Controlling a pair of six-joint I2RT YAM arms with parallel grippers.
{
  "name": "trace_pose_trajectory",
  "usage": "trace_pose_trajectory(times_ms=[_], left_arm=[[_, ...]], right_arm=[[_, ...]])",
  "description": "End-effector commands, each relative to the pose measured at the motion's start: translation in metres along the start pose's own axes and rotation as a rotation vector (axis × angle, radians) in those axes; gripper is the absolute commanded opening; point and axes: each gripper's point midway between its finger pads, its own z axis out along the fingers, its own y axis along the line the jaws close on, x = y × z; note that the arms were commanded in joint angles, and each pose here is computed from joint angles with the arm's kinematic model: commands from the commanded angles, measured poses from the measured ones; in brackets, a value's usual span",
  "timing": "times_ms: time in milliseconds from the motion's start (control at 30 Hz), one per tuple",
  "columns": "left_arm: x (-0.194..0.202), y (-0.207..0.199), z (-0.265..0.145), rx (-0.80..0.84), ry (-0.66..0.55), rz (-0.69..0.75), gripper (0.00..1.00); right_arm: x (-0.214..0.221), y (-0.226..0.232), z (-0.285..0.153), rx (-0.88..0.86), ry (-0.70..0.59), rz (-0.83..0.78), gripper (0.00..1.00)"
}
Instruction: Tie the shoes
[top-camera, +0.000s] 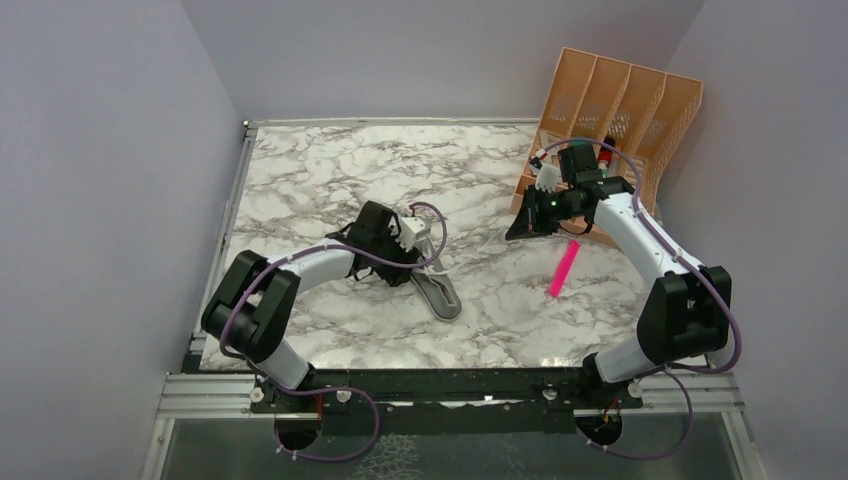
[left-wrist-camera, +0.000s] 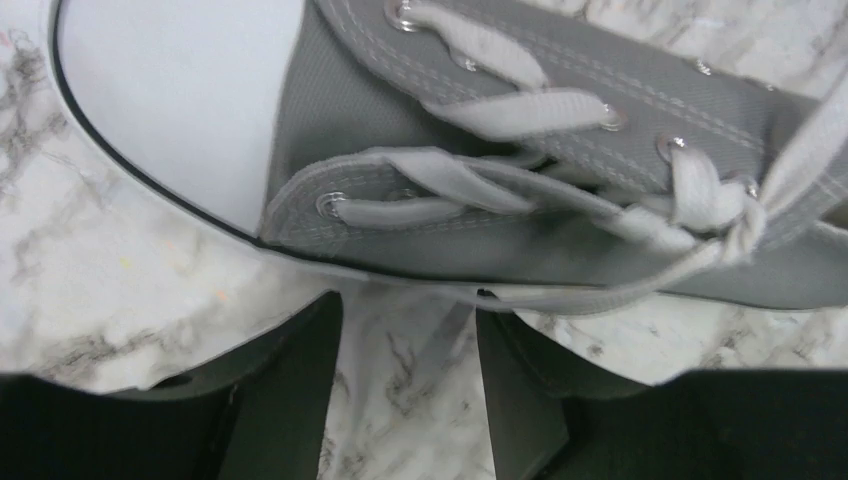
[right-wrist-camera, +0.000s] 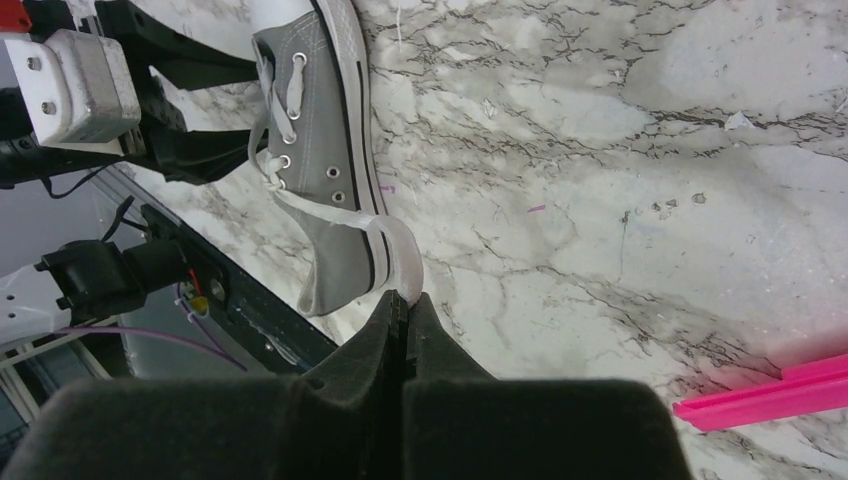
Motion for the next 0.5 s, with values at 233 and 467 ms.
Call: trace_pose_trajectory(times_ms=[233,467], left_arm=[[-0.001,0.002,0.013,0.013,0.04,-0.031,0.16],[-0.02,-0.033,-0.039,0.058,-0.092,-0.09,0.05]], right_arm=[[-0.005,0.012,-0.007,-0.04,-0.027,-0.033,0.01],[-0.012,0.028,-0.008,-0.114,-0.041,-0.013,0.01]])
